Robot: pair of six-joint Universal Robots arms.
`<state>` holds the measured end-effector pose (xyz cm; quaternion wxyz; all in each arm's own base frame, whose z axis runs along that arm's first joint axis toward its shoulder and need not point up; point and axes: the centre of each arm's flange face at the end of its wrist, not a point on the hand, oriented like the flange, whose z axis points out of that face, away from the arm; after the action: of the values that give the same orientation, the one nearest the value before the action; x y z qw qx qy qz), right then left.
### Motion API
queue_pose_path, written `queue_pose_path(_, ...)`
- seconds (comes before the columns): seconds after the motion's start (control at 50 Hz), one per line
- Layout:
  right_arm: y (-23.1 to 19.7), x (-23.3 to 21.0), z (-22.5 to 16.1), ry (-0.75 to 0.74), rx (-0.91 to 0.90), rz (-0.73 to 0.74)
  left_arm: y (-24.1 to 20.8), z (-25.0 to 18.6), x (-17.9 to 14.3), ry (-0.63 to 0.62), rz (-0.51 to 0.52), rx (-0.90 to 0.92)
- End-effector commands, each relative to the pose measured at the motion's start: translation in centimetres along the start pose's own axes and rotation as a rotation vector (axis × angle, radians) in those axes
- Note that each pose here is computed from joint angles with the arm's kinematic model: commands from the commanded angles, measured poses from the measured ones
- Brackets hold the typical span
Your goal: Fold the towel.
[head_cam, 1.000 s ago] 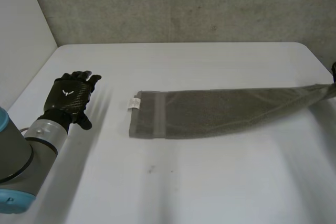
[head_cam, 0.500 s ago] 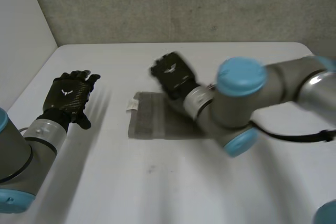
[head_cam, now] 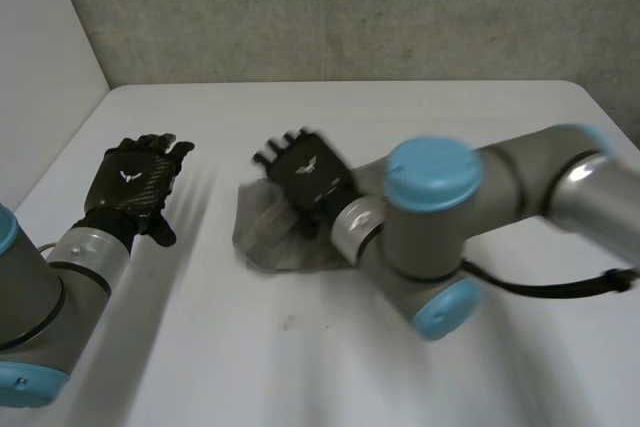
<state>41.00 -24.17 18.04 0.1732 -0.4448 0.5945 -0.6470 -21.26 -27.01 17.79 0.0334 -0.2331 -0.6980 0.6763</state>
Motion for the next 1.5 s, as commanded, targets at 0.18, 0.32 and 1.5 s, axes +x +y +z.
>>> queue_pose_path(0.18,5.5,9.6,-7.0,0.218,-0.260,0.189,-0.8,-0.2,0.9,0.024,0.004,0.031)
queue_pose_path(0.32,8.1,9.1,-8.8,0.198,-0.338,0.190,-4.2,-0.4,5.0,0.150,-0.017,0.154)
queue_pose_path(1.5,6.1,11.3,-7.1,0.305,-0.247,-0.121,-1.3,4.7,9.0,0.055,0.008,0.005)
